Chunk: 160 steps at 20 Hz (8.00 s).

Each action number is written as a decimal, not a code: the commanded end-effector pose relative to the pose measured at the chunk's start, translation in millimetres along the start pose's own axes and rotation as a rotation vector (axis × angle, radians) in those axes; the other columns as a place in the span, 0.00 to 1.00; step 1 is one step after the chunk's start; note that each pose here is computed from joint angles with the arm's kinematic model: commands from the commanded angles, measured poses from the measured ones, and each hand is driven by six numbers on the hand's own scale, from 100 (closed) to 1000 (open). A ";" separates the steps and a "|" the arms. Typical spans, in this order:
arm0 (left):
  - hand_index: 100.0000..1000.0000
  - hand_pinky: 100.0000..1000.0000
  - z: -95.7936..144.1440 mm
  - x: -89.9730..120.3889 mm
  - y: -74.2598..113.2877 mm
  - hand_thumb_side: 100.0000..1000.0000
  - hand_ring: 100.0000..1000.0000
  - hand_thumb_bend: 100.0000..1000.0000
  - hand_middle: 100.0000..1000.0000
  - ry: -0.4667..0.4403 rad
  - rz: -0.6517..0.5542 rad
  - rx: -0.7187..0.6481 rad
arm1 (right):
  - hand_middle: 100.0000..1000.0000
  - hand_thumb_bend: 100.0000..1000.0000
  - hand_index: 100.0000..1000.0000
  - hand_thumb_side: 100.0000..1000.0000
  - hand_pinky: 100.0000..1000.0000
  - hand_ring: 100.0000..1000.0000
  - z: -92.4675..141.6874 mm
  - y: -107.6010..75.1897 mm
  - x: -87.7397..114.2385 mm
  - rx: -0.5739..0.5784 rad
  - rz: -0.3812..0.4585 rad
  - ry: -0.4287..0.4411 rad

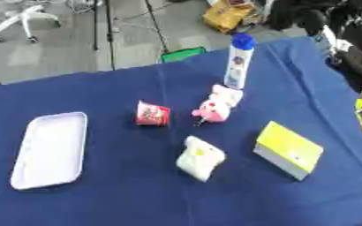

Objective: Pick up objects on the table and place them in the box.

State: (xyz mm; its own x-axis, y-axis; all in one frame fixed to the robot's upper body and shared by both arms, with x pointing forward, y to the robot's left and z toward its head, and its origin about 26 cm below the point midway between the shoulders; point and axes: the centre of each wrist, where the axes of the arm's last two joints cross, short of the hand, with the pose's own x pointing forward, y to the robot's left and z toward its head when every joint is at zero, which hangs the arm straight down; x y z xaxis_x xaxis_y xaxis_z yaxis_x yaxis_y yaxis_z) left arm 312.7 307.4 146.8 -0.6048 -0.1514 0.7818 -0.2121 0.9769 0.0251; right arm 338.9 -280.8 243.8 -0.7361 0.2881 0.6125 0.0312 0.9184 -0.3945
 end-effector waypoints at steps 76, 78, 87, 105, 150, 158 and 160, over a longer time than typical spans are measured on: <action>0.84 0.71 -5.2 7.4 7.5 0.74 0.75 0.56 0.82 -0.024 -0.051 -0.039 | 0.98 0.69 0.92 0.40 0.90 0.95 95.0 -30.3 -91.0 0.752 0.553 0.665; 0.84 0.71 -5.4 7.5 7.6 0.74 0.75 0.56 0.82 -0.024 -0.052 -0.039 | 0.97 0.68 0.92 0.40 0.90 0.95 89.1 -32.5 -80.6 0.769 0.568 0.638; 0.85 0.71 -5.3 7.5 8.6 0.76 0.75 0.55 0.82 -0.023 -0.055 -0.042 | 0.97 0.67 0.93 0.40 0.90 0.95 81.1 -35.6 -60.0 0.822 0.591 0.602; 0.85 0.71 -5.4 8.0 8.9 0.77 0.75 0.54 0.82 -0.023 -0.055 -0.043 | 0.95 0.70 0.99 0.35 0.87 0.93 82.9 -37.7 -60.9 0.803 0.669 0.658; 0.85 0.71 -5.2 8.0 7.9 0.77 0.75 0.54 0.83 -0.026 -0.051 -0.054 | 0.88 0.67 1.00 0.35 0.82 0.86 89.8 -22.2 -90.8 0.871 0.742 0.754; 0.85 0.71 -5.2 7.9 7.8 0.77 0.75 0.54 0.83 -0.026 -0.049 -0.054 | 0.83 0.66 1.00 0.34 0.79 0.83 92.4 -20.0 -93.6 0.871 0.742 0.751; 0.85 0.71 -5.2 8.0 7.8 0.77 0.75 0.53 0.83 -0.026 -0.049 -0.054 | 0.66 0.65 0.97 0.30 0.71 0.72 91.8 -20.1 -93.0 0.860 0.749 0.744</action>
State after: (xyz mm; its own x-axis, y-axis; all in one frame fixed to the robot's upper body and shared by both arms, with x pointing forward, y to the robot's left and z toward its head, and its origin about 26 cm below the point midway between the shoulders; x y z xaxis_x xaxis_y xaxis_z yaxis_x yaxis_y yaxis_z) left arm 311.8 311.0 147.1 -0.5954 -0.1794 0.7831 -0.1979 0.9775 0.0735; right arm 344.0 -348.6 125.3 -0.1859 0.9624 0.1983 -0.3912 0.1127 -0.9134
